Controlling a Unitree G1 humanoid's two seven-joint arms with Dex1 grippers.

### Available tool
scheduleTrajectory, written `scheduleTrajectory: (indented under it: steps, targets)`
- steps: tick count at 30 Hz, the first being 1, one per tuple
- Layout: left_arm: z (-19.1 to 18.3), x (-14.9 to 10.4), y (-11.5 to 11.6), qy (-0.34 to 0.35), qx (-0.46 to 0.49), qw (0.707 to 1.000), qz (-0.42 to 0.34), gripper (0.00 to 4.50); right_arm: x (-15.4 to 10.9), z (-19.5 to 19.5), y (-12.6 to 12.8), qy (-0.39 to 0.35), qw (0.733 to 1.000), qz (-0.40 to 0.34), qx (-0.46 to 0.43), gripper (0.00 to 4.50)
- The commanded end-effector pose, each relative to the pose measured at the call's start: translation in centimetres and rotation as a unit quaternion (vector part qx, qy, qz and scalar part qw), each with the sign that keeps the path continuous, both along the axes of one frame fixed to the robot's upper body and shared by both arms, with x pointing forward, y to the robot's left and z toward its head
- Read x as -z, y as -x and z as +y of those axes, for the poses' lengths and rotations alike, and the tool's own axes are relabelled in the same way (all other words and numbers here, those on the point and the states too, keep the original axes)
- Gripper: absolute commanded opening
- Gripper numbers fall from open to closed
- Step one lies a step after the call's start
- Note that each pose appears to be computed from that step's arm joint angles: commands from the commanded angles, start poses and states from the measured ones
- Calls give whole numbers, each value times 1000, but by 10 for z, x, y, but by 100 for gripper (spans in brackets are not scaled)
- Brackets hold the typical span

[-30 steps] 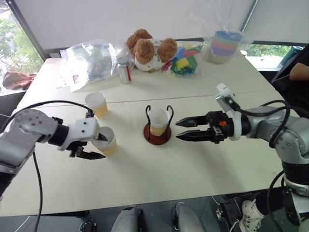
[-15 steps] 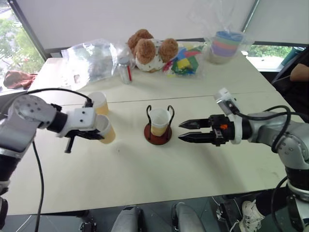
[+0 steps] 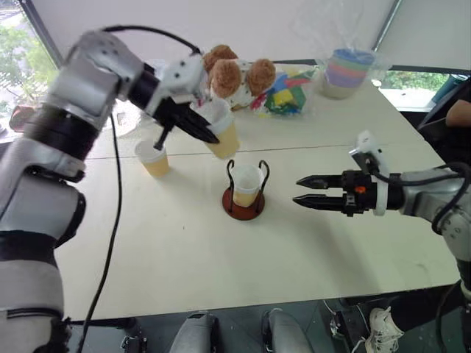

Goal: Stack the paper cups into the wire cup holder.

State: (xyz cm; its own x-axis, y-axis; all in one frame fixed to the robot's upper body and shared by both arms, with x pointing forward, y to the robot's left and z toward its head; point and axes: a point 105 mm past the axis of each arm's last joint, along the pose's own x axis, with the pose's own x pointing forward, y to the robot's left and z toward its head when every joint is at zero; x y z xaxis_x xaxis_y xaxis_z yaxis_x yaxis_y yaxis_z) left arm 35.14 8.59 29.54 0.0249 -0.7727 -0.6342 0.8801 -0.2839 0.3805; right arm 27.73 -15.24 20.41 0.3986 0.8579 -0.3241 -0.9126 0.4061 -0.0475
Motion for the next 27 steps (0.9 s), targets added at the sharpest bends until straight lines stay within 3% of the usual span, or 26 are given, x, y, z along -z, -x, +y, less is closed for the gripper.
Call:
scheduleTrajectory:
  steps: [1,8,23,26,27]
  targets:
    - [-17,-14,-1,13,34,999,-33,7,-15,2,6,-14,999,-34,7,234]
    - [-35,-8,2,16,67,997,-24,7,-11,3,12,-19,999,-29,23,234]
    - [-42,28,3,-54,110,992,-26,7,-8,-2,16,-26,997,-36,65,234]
    - [-45,28,3,-53,114,992,-27,90,-6,-2,17,-27,997,-34,69,234]
    - [-46,28,3,-52,114,992,-28,146,-6,-2,18,-28,997,-33,70,234]
